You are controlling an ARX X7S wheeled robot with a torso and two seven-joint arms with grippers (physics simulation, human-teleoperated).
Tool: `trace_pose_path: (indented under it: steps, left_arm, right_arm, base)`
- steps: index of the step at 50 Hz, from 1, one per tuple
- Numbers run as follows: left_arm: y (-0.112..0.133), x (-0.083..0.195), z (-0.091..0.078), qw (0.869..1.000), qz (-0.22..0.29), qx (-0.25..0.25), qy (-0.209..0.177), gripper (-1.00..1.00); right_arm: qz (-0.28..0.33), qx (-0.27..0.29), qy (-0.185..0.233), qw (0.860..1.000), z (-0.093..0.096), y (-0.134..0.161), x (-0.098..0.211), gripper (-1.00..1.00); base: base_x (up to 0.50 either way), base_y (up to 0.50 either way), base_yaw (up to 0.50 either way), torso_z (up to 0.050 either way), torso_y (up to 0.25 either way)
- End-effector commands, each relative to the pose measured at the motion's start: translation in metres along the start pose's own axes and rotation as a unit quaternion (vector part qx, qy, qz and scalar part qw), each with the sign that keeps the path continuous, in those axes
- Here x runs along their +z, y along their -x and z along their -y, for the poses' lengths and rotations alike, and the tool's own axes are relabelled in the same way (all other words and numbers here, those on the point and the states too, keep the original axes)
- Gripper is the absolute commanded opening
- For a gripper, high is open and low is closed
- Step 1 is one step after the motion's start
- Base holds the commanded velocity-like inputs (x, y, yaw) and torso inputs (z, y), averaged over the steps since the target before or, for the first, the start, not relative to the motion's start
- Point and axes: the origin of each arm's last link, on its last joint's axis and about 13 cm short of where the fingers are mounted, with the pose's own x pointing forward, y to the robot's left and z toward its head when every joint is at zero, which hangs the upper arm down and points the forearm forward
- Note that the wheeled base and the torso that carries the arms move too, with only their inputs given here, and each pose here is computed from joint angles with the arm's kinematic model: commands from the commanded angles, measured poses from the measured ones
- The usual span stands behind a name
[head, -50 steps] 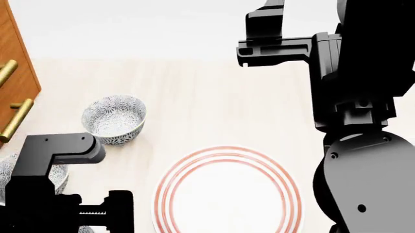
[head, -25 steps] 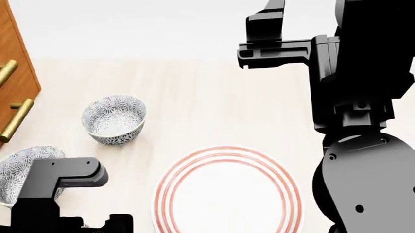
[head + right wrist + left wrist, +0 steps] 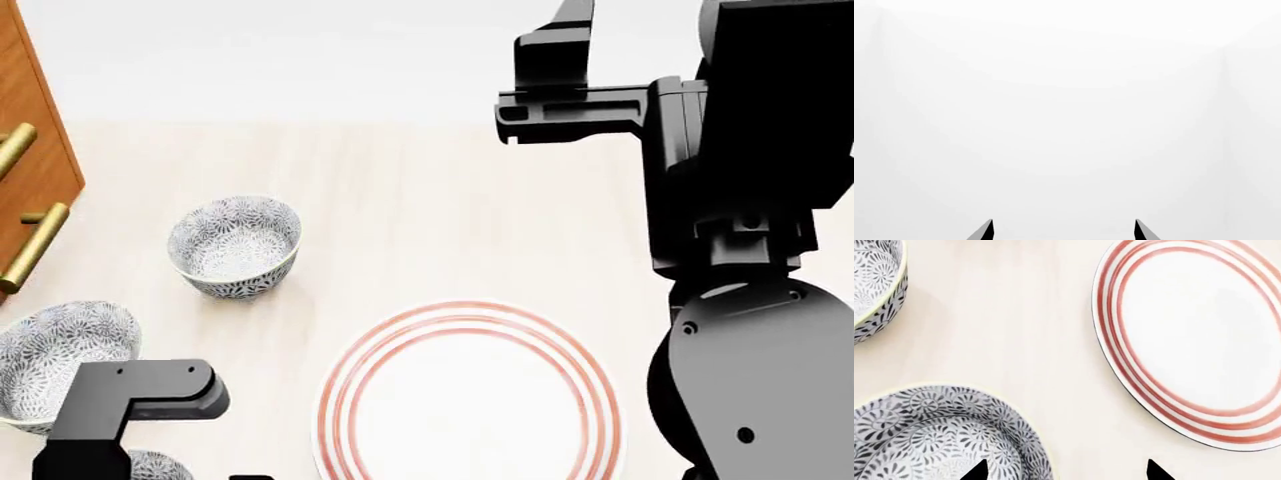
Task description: Put the bowl at the front on the plate.
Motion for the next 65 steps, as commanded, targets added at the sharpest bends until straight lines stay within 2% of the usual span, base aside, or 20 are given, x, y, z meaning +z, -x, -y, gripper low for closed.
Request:
trace_pose_path:
  steps: [1,11,12,13,65]
  left_arm:
    - [-0.004,-0.005,-0.002,1.000,-0.012,0.002,0.002,1.00]
    - [-0.009,-0.011,-0.003,1.000,-0.027,0.004,0.005,1.00]
    - [-0.009,-0.012,-0.003,1.000,-0.031,0.004,0.006,1.00]
    - [-0.010,-0.012,-0.003,0.999,-0.031,0.003,0.007,1.00]
    - [-0.023,-0.030,-0.009,0.997,-0.068,0.008,0.020,1.00]
  right_arm:
    - [0.000,-0.001,0.000,1.000,0.001,0.000,0.000,1.00]
    - [0.001,-0.003,0.001,1.000,0.001,0.000,0.000,1.00]
    - [0.002,-0.004,0.011,1.000,0.001,0.000,0.000,1.00]
    - [0.002,-0.005,0.001,1.000,0.001,0.000,-0.001,1.00]
    - [0.005,-0.009,0.003,1.000,0.002,0.002,-0.001,1.00]
  base:
    - [0.00,0.00,0.00,0.000,0.000]
    - [0.00,0.00,0.00,0.000,0.000]
    - [0.00,0.00,0.00,0.000,0.000]
    - [0.00,0.00,0.00,0.000,0.000]
    - [0.00,0.00,0.00,0.000,0.000]
